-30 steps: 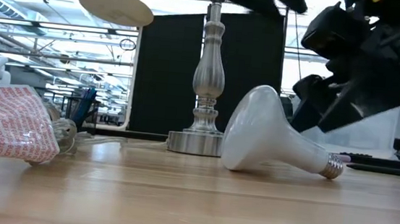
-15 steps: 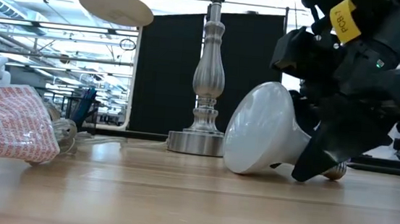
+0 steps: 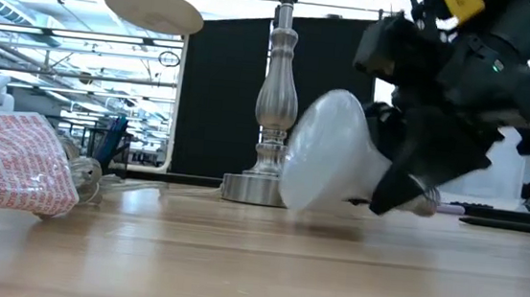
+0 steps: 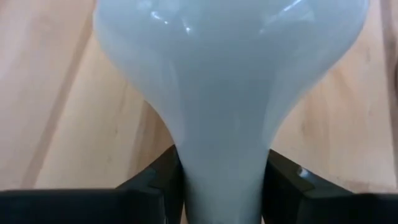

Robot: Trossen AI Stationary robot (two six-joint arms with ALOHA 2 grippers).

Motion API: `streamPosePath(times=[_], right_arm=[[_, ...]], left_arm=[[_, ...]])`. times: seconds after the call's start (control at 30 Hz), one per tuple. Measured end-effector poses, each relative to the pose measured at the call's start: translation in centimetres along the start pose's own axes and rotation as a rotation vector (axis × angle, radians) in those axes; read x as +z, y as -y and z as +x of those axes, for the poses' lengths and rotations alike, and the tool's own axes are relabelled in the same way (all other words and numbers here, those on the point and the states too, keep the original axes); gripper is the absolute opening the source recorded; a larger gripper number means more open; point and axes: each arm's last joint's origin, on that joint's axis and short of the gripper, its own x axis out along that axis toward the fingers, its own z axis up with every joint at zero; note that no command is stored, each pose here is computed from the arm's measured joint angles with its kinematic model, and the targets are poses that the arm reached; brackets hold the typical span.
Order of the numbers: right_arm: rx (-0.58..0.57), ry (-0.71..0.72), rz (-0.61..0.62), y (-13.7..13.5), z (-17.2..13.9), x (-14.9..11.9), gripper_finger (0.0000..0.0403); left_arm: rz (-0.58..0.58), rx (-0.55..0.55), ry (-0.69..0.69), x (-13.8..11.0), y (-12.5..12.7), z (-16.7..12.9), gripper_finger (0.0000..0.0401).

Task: Screw lightbulb
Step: Insert the lightbulb into the lamp

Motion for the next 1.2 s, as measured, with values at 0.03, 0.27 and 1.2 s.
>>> streamPosePath(times=[0.03, 0.27, 1.2], right_arm=[[0.002, 0.011, -0.003, 0.0, -0.1, 0.3, 0.0144], [0.010, 0.156, -0.047, 0.1, -3.2, 3.5, 0.0144], [-0.417, 0.976, -0.104, 12.1, -21.0, 11.6, 0.0145]], left_arm=[[-0.014, 0.012, 0.015, 0.3, -0.3, -0.7, 0.0250], [-0.074, 0.130, 0.126, 2.7, -3.0, -6.7, 0.0250], [-0.295, 0.473, 0.172, -4.0, -10.3, -7.0, 0.0139]])
